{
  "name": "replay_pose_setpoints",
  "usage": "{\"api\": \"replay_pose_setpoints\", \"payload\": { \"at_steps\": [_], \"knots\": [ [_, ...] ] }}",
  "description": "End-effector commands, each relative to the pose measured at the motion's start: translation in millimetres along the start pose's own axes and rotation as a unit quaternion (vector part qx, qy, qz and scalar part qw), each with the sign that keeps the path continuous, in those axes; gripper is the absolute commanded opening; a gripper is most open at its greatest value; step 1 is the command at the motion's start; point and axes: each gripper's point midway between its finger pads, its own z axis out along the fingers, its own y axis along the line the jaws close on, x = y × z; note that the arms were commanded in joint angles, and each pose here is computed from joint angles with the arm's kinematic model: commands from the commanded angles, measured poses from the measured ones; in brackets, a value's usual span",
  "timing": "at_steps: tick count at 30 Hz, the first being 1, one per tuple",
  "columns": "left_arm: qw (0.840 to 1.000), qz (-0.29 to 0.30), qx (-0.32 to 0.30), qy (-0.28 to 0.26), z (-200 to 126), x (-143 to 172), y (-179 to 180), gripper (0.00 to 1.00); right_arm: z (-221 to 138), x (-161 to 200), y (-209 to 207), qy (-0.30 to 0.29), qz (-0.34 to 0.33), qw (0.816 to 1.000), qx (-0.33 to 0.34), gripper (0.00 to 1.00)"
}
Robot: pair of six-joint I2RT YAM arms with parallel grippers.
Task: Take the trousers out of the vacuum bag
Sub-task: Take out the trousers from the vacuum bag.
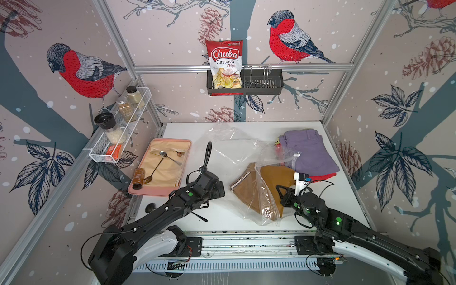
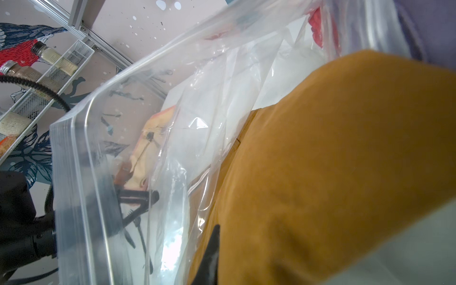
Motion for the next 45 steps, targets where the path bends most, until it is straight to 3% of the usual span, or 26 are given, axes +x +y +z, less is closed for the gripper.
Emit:
{"api": "replay_pose_setpoints", "payload": {
  "at_steps": [1, 10, 22, 27, 29, 33, 38, 41, 45],
  "knots": [
    [0.997, -0.067, 0.027, -0.012, -2.6, 3.0, 1.3, 0.98, -2.9, -20.8, 18.6, -0.039, 0.013, 0.999, -0.035, 0.00],
    [0.979, -0.177, 0.103, -0.022, 0.5, 21.7, 8.7, 0.98, -3.7, -20.9, 16.4, -0.039, 0.018, 0.998, -0.036, 0.00],
    [0.965, -0.218, 0.147, -0.014, 18.7, 27.4, 3.6, 0.95, -1.8, -18.8, 15.1, -0.036, 0.020, 0.999, -0.035, 0.00],
    [0.963, -0.226, 0.146, -0.027, 21.8, 21.4, 6.1, 0.76, -1.6, -17.3, 14.6, -0.034, 0.020, 0.999, -0.035, 0.00],
    [0.962, -0.231, 0.143, -0.034, 23.0, 17.1, 8.5, 0.61, -1.4, -17.2, 14.4, -0.034, 0.022, 0.999, -0.036, 0.00],
    [0.964, -0.228, 0.132, -0.042, 26.5, 10.0, 12.5, 0.42, -0.3, -16.4, 15.0, -0.034, 0.021, 0.998, -0.038, 0.00],
    [0.964, -0.222, 0.134, -0.053, 31.0, -7.3, 16.3, 0.08, -0.4, -16.7, 16.9, -0.030, 0.019, 0.999, -0.040, 0.00],
    [0.966, -0.211, 0.135, -0.060, 33.1, -18.5, 15.2, 0.00, 0.2, -15.5, 17.8, -0.031, 0.025, 0.998, -0.047, 0.00],
    [0.968, -0.199, 0.133, -0.072, 35.1, -32.8, 13.6, 0.00, 2.3, -12.0, 19.0, -0.027, 0.029, 0.998, -0.055, 0.00]
  ]
}}
